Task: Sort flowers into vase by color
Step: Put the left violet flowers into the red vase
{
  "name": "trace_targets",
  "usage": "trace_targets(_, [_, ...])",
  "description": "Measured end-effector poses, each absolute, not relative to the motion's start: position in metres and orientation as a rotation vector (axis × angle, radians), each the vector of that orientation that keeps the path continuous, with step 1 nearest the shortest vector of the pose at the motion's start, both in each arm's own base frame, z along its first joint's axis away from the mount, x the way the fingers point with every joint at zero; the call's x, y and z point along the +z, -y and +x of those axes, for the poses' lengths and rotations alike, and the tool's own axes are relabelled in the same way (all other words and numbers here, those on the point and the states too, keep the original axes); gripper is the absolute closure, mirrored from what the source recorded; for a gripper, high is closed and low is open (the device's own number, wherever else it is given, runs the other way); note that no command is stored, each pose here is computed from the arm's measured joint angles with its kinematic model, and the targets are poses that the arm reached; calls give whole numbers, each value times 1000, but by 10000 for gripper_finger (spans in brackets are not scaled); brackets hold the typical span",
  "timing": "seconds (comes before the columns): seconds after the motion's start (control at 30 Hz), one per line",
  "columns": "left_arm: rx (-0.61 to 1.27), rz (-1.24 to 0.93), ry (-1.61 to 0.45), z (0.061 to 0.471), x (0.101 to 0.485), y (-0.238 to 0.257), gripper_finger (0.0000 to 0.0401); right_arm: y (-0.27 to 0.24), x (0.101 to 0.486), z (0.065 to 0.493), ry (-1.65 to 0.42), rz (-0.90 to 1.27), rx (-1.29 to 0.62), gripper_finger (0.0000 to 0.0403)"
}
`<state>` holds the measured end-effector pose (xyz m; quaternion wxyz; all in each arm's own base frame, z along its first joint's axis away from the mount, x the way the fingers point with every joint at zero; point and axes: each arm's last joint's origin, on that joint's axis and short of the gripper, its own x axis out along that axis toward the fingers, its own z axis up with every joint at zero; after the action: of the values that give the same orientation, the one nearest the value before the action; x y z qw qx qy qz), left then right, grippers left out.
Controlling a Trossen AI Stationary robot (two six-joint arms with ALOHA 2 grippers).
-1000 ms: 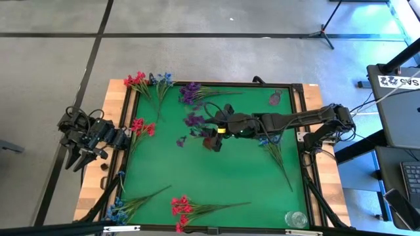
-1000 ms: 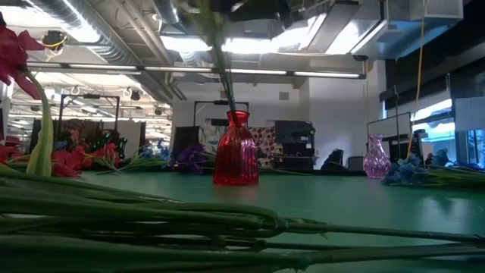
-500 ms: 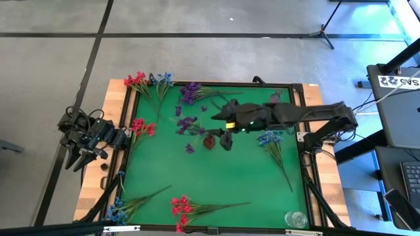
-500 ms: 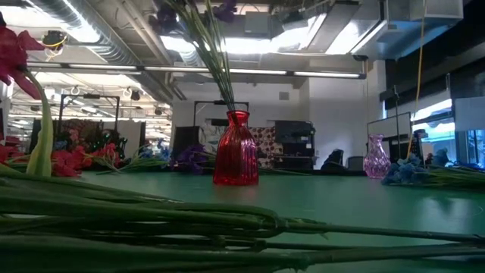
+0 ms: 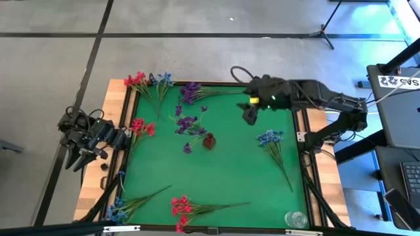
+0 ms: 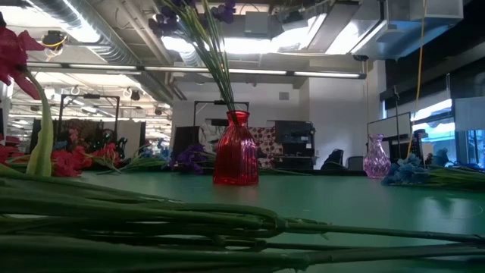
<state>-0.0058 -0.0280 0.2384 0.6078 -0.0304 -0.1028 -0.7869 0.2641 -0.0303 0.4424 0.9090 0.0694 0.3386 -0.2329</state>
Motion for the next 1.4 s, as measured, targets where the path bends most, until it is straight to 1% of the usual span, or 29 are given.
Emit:
trace_targets(0.1, [-1818,-71,237,-6,238,28,240,56,433,265,-783,148,-521,135])
trace_targets(0.27, [-1818,-70,238,-6,238,28,240,104,416,272,-877,153,-502,135])
trace_targets(0.4, [-1819,-70,237,-6,238,28,240,150,399,276,-907,195,-488,135])
trace_targets(0.53, [-1819,-70,238,-6,238,28,240,191,380,284,-892,230,-434,135])
trace_targets(0.73, [-1818,-70,237,-6,238,28,240,234,332,314,-908,177,-285,135])
trace_targets(1.0, [-1819,-69,237,-6,238,28,240,263,260,363,-906,38,-153,135])
trace_targets(1.2, [-1819,-69,237,-6,238,28,240,276,199,381,-990,57,-130,136])
trace_targets(1.3, [-1818,-70,236,-6,238,28,240,280,177,384,-1045,62,-145,150])
trace_targets(1.4, [-1819,-70,236,-6,238,28,240,281,167,386,-1058,57,-135,183])
